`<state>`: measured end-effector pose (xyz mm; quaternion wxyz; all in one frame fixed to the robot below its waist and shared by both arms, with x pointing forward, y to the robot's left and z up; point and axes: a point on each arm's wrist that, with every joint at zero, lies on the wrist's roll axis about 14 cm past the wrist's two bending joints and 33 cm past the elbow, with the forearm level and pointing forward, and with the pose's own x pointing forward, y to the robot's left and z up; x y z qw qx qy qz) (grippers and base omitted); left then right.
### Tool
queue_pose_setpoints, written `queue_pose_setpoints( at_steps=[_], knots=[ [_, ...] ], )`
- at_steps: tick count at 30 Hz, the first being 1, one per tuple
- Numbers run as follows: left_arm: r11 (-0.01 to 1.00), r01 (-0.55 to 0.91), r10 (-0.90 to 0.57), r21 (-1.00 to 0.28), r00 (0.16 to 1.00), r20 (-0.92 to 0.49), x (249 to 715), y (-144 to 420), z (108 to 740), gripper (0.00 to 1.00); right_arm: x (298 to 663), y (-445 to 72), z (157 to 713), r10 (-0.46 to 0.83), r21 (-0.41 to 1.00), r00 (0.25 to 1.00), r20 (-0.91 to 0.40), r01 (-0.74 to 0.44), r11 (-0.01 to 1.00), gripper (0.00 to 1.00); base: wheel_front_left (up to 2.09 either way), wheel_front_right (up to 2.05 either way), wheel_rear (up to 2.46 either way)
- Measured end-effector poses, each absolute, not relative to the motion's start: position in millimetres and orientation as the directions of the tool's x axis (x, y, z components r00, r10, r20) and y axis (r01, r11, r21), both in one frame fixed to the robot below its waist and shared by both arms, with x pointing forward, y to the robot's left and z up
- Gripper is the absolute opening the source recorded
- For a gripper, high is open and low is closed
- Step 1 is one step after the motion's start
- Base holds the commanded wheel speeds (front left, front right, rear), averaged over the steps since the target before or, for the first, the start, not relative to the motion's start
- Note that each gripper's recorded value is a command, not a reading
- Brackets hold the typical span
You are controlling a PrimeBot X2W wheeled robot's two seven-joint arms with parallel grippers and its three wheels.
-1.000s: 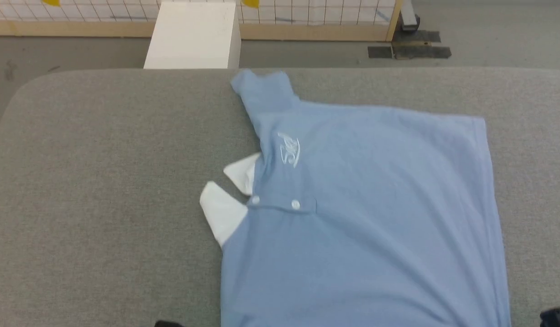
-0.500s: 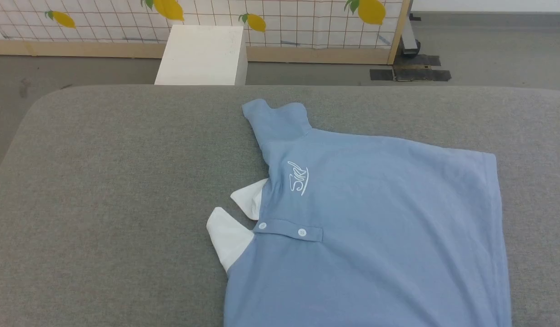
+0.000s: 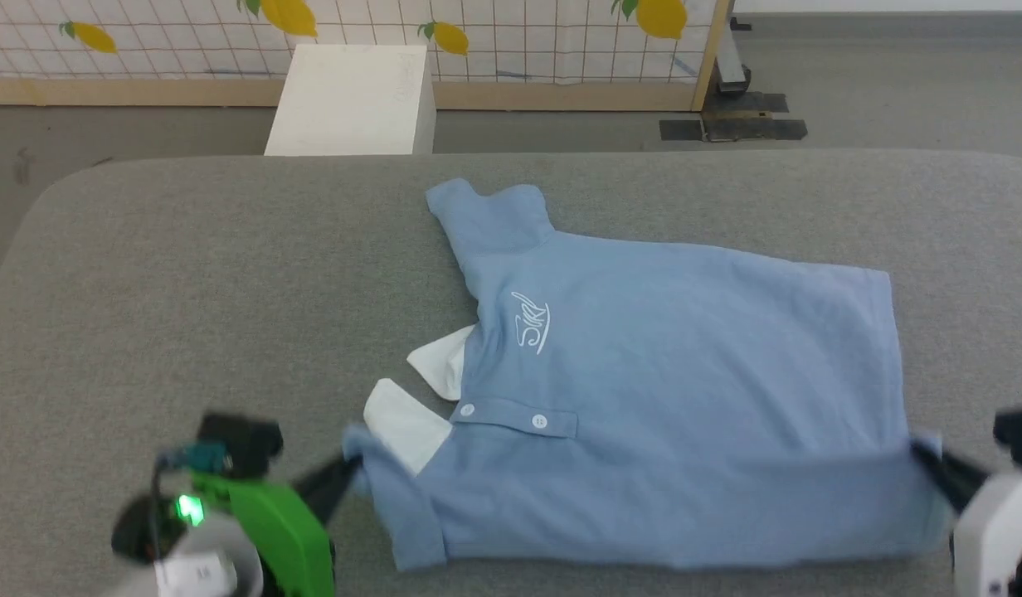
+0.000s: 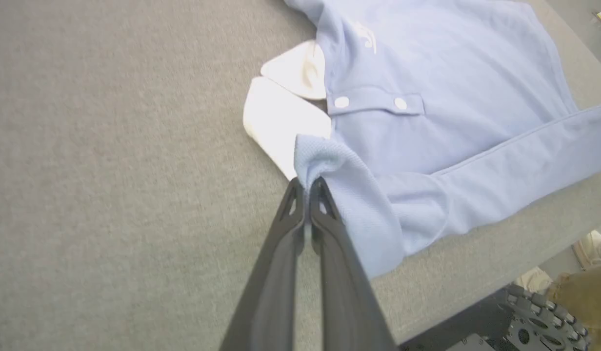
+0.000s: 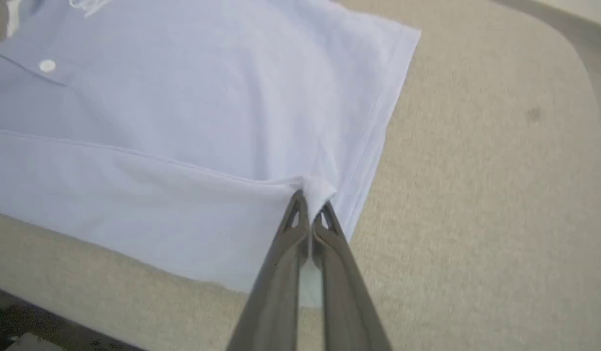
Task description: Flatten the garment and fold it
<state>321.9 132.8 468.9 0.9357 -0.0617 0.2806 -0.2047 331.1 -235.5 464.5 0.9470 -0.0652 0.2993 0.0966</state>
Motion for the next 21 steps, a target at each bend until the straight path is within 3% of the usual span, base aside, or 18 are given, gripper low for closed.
queue_pose_setpoints(
  at_steps=[4,8,15,21],
  knots=[
    [0.913,0.397,-0.406,-0.095,0.857,-0.317,379.7,137.1,531.9,0.0,384.7,-225.4,529.8,0.188,-0.175,0.899,-0.396,-0.275,0.946,0.0,0.0,0.0,0.0],
    [0.915,0.402,-0.397,0.022,0.91,-0.122,422.2,139.7,604.9,0.0,423.4,-210.5,604.3,0.243,-0.293,0.947,-0.209,-0.297,0.909,0.0,0.0,0.0,0.0],
    [0.908,0.379,-0.401,0.177,0.909,0.11,456.0,136.5,712.4,0.0,452.8,-189.3,704.3,0.307,-0.476,0.952,-0.01,-0.275,0.835,0.0,0.0,0.0,0.0],
    [0.904,0.341,-0.399,0.26,0.89,0.22,465.2,133.9,777.1,0.0,460.8,-181.0,772.7,0.329,-0.56,0.936,0.125,-0.207,0.802,0.0,0.0,0.0,0.0]
  ],
)
